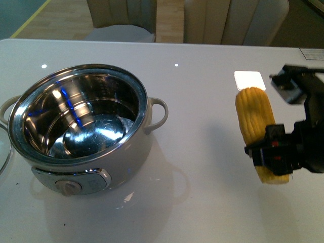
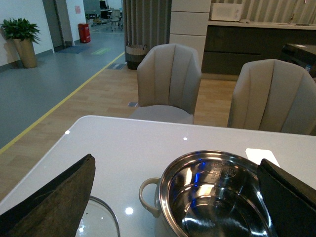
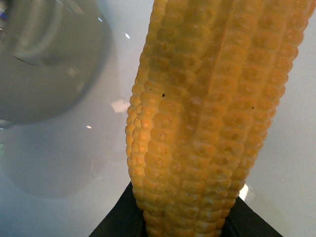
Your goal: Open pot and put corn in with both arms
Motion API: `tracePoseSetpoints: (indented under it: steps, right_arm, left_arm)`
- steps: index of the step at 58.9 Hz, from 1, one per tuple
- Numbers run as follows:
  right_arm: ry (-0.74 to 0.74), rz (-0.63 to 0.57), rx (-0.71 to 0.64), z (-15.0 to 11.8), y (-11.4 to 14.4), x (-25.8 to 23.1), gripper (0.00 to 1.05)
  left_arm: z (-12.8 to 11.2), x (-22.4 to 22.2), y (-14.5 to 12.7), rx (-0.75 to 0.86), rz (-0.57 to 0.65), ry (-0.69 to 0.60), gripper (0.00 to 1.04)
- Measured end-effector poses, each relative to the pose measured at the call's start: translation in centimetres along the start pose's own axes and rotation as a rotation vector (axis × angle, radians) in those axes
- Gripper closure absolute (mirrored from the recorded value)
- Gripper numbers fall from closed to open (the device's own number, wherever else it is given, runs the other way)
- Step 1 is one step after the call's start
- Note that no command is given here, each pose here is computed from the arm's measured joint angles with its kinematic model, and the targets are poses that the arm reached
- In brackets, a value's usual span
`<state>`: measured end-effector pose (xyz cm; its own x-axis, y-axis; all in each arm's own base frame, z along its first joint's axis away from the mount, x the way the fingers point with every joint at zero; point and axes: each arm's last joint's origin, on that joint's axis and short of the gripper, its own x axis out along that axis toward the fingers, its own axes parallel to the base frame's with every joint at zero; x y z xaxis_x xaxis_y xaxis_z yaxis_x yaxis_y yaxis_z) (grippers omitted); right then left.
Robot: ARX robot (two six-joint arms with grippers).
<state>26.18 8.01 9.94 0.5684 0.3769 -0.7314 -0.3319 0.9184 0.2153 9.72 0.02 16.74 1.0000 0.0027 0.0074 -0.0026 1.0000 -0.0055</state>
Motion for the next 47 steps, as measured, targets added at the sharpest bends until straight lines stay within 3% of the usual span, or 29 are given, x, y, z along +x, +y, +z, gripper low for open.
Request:
tracePoseSetpoints:
  steps: [20, 47]
  right_arm:
    - [-0.184, 0.178, 0.007, 6.9, 6.6, -2.2, 0.85]
    - [-0.179, 0.287, 0.118, 11.9, 12.1, 2.2, 0.86]
  left_arm:
    - [0.0, 0.0, 0.0, 0.0, 0.0, 0.0, 0.07]
    - [0.0, 0.0, 0.0, 0.0, 0.0, 0.0, 0.07]
